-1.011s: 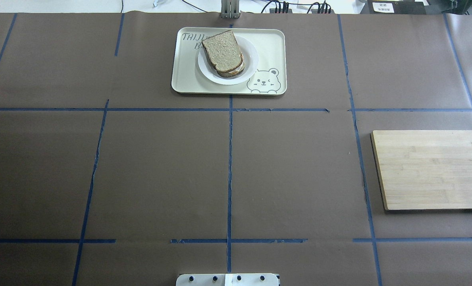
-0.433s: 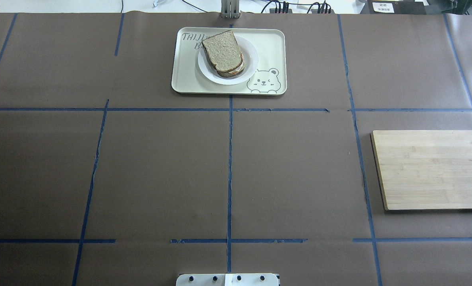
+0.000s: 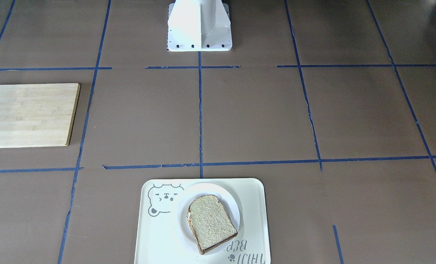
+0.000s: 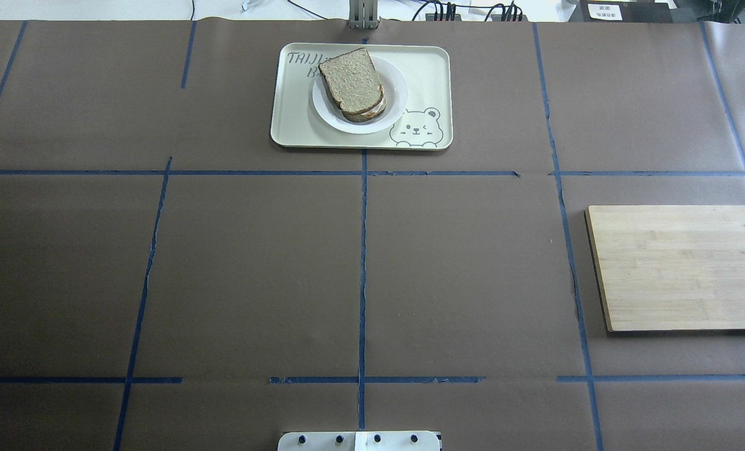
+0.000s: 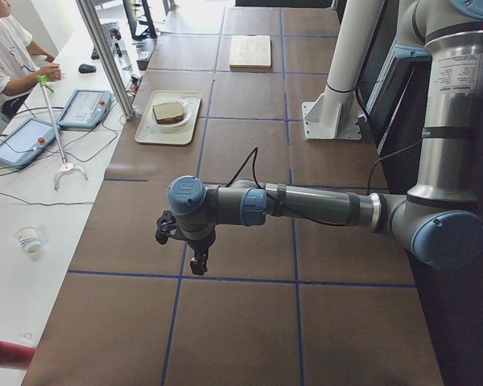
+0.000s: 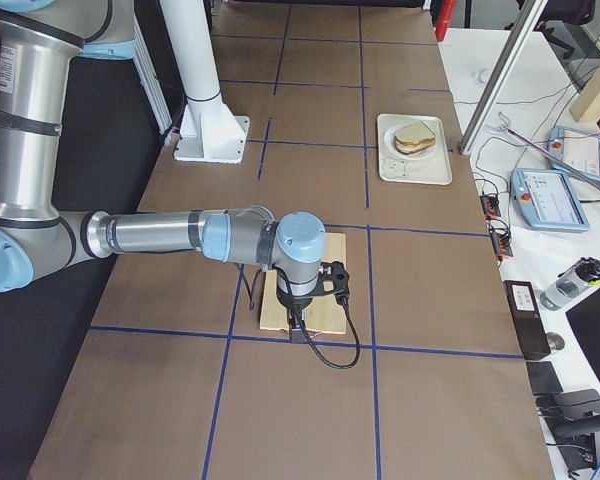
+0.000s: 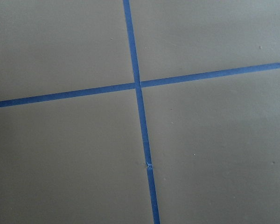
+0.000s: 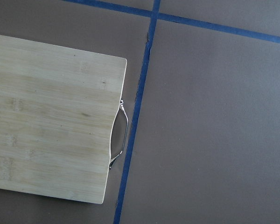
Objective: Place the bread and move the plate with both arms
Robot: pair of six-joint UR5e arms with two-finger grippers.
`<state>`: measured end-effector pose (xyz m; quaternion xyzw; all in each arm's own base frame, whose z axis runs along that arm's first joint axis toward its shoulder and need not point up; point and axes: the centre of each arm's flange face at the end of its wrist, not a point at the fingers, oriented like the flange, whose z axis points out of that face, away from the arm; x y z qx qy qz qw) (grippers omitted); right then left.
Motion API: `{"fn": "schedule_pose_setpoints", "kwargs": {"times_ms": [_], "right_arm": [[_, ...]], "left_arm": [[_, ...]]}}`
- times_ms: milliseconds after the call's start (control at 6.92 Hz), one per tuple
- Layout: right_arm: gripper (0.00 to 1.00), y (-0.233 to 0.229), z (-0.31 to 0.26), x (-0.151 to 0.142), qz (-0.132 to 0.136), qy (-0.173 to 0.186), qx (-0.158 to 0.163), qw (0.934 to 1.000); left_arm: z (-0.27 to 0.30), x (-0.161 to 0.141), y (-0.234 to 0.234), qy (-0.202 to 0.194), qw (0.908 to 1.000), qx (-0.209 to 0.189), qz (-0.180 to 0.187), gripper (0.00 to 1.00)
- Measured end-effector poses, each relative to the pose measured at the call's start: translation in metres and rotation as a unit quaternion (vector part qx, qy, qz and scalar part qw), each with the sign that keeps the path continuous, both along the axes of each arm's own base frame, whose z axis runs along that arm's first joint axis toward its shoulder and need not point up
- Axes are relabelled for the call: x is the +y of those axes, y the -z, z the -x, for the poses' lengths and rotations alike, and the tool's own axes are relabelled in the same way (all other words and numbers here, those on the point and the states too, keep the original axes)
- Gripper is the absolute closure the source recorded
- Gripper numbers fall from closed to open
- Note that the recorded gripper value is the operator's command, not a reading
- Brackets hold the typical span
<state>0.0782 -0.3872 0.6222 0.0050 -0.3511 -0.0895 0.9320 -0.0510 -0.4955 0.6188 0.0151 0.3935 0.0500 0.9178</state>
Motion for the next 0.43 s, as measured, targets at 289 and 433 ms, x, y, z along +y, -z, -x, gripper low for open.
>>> {"fn": "schedule_pose_setpoints", "kwargs": {"times_ms": [289, 433], "right_arm": [[0.00, -0.0007, 0.0003, -0.0002, 0.002, -0.001, -0.001, 1.0000], [0.00, -0.0012, 0.0003, -0.0002, 0.002, -0.001, -0.001, 1.0000]], "left_arm": [[0.0050, 0.0015, -0.0006, 0.005, 1.0000, -0.002, 0.000, 0.00], [0.0073, 0.0029, -0.0009, 0.005, 1.0000, 0.000, -0.001, 0.00]]}}
